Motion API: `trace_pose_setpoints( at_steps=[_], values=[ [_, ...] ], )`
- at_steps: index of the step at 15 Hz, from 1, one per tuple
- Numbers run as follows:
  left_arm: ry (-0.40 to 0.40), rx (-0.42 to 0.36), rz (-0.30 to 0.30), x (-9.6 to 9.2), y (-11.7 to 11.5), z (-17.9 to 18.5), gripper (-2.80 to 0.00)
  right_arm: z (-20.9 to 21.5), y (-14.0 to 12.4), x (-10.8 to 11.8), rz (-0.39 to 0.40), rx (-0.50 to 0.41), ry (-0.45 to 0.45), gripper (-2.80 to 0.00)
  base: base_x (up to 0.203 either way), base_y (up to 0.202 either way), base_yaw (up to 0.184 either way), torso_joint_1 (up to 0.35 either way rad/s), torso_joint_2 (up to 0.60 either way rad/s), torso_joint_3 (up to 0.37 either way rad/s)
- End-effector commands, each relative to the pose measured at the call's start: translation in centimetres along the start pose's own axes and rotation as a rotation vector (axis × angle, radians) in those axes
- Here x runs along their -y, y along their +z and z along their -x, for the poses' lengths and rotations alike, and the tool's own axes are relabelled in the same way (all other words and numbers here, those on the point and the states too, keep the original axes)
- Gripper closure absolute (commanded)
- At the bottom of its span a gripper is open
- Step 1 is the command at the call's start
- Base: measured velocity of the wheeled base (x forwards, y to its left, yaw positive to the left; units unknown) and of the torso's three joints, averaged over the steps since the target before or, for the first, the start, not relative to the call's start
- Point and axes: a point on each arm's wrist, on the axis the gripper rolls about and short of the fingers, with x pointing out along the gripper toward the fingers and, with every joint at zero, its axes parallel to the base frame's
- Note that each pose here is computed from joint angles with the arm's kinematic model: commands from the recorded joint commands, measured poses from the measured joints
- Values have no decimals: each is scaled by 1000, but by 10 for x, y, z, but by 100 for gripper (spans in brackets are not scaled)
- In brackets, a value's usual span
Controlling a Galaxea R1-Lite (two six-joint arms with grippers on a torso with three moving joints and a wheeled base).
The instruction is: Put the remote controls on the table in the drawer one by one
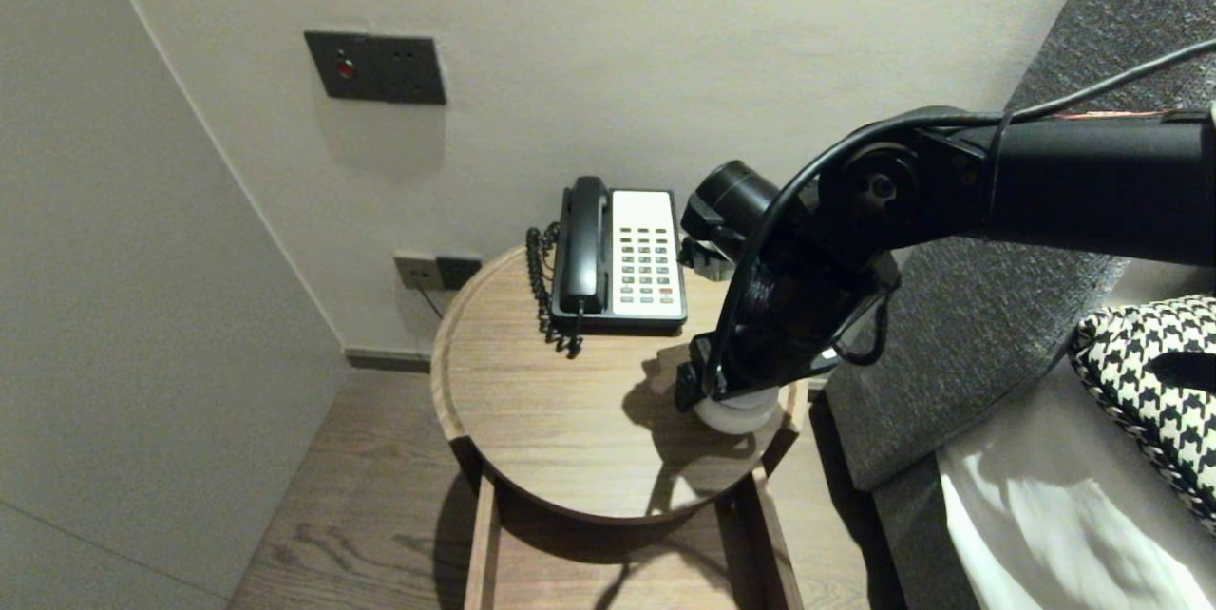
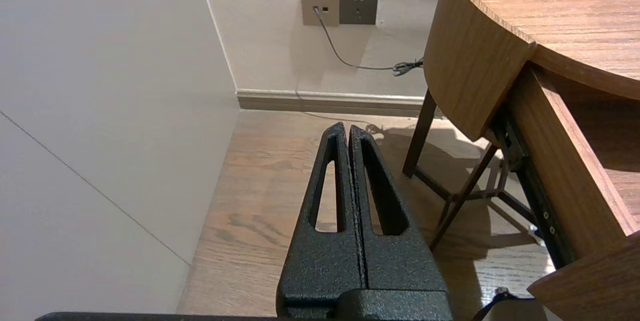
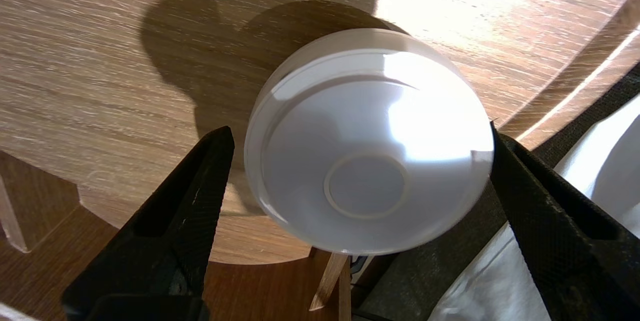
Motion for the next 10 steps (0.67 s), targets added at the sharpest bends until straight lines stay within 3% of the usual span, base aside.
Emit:
trace_pose_setpoints(
  at_steps=[1,9,10],
  values=[
    [-1,0,0,0,0,0,0,-8,0,-1,0,-22,-9,-280,0,0,0,0,0,0],
    [-1,0,0,0,0,0,0,-11,2,0,1,-23,-11,-280,0,0,0,0,0,0],
    [0,0,0,0,0,0,0,-11,2,0,1,-23,-11,0,0,0,0,0,0,0]
  ],
)
